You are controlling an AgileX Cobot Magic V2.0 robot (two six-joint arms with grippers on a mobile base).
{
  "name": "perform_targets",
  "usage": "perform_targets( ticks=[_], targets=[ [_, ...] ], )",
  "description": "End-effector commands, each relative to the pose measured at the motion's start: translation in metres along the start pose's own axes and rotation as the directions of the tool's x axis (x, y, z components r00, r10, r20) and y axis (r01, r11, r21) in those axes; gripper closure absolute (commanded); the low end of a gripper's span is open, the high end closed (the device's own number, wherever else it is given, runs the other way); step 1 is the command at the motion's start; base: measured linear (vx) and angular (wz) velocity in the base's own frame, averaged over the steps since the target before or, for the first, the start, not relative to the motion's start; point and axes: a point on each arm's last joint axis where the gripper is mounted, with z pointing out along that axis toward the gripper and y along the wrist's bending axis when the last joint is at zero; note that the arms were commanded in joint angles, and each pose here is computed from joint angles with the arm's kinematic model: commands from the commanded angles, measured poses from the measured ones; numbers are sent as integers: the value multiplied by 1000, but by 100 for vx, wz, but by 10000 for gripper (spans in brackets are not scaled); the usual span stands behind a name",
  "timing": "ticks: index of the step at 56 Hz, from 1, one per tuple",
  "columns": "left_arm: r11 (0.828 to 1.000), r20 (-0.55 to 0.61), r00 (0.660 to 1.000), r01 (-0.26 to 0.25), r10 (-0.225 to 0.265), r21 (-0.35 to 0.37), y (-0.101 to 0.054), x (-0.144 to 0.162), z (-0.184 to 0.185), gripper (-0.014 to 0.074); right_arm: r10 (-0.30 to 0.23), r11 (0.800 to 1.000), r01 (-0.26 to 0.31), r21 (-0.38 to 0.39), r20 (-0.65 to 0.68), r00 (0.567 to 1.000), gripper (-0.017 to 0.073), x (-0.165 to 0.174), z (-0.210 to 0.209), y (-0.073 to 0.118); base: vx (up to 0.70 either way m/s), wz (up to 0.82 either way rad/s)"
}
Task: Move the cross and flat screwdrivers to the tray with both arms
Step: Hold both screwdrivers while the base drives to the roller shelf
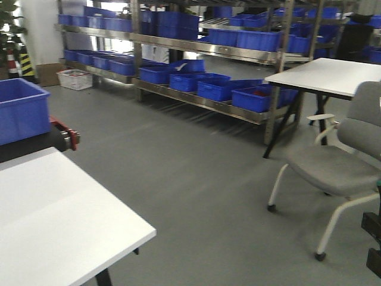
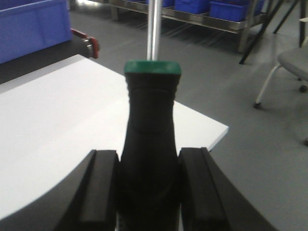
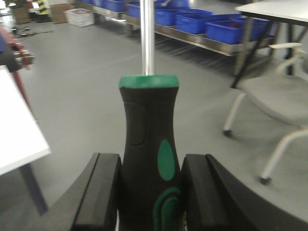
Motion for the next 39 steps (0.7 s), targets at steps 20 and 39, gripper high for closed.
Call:
perform_targets(
  ticks=[20,39],
  targets=[
    [1000,106,994,22,-22,-6,0,-16,-5,594,-7,999,4,33,118,993,567,-19,-5,-2,-1,-77],
    [1000,106,994,22,-22,-6,0,-16,-5,594,-7,999,4,33,118,993,567,-19,-5,-2,19,-55]
  ],
)
